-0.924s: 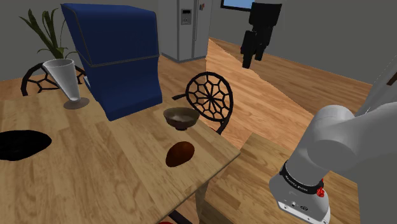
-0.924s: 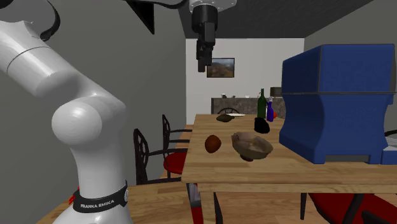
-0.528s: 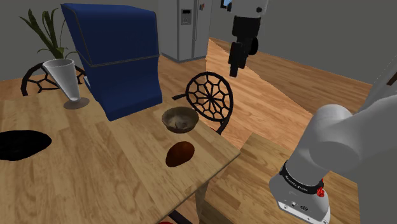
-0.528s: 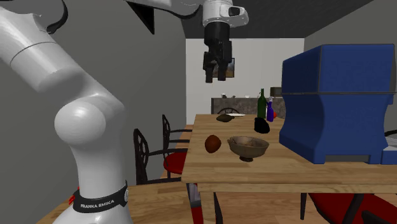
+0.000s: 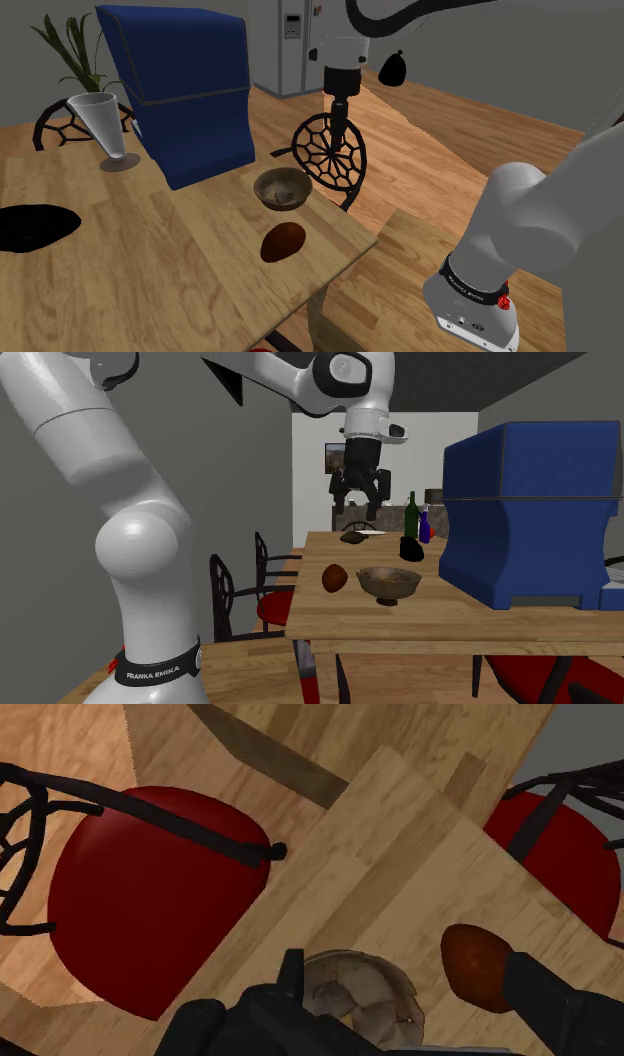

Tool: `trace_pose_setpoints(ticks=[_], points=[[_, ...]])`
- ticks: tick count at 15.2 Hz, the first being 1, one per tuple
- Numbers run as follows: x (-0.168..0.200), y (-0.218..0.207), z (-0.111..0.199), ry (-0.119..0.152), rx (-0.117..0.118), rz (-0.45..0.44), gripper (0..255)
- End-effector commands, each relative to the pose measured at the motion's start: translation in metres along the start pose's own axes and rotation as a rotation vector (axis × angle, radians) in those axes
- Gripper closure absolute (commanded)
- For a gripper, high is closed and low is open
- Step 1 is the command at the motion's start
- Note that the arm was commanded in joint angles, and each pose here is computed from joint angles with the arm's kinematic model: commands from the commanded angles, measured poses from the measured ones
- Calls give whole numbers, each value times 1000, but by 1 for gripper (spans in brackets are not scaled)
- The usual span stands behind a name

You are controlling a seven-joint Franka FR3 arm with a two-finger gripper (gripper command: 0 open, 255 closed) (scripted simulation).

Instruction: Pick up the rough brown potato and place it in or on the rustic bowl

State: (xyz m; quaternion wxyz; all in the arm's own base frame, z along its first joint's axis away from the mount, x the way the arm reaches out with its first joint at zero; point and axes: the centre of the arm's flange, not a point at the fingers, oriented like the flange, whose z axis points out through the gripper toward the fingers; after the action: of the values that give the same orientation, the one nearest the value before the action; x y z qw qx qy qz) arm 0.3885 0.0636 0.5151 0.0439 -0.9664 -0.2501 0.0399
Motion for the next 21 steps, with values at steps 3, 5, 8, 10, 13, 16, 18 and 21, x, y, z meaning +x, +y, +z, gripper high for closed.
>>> trace_pose_setpoints(ticks=[3,5,8,10,13,16,18,21], points=[[42,-12,34,-17,44,-185,0],[60,-20,51,-26,65,-275,0],[86,-37,78,-41,98,-410,0],[101,-50,95,-50,120,-500,0],[121,-73,121,-64,153,-635,0],[137,-100,147,-78,185,-770,0],[144,-115,160,-85,203,-840,0],[142,-117,175,-85,203,-840,0]])
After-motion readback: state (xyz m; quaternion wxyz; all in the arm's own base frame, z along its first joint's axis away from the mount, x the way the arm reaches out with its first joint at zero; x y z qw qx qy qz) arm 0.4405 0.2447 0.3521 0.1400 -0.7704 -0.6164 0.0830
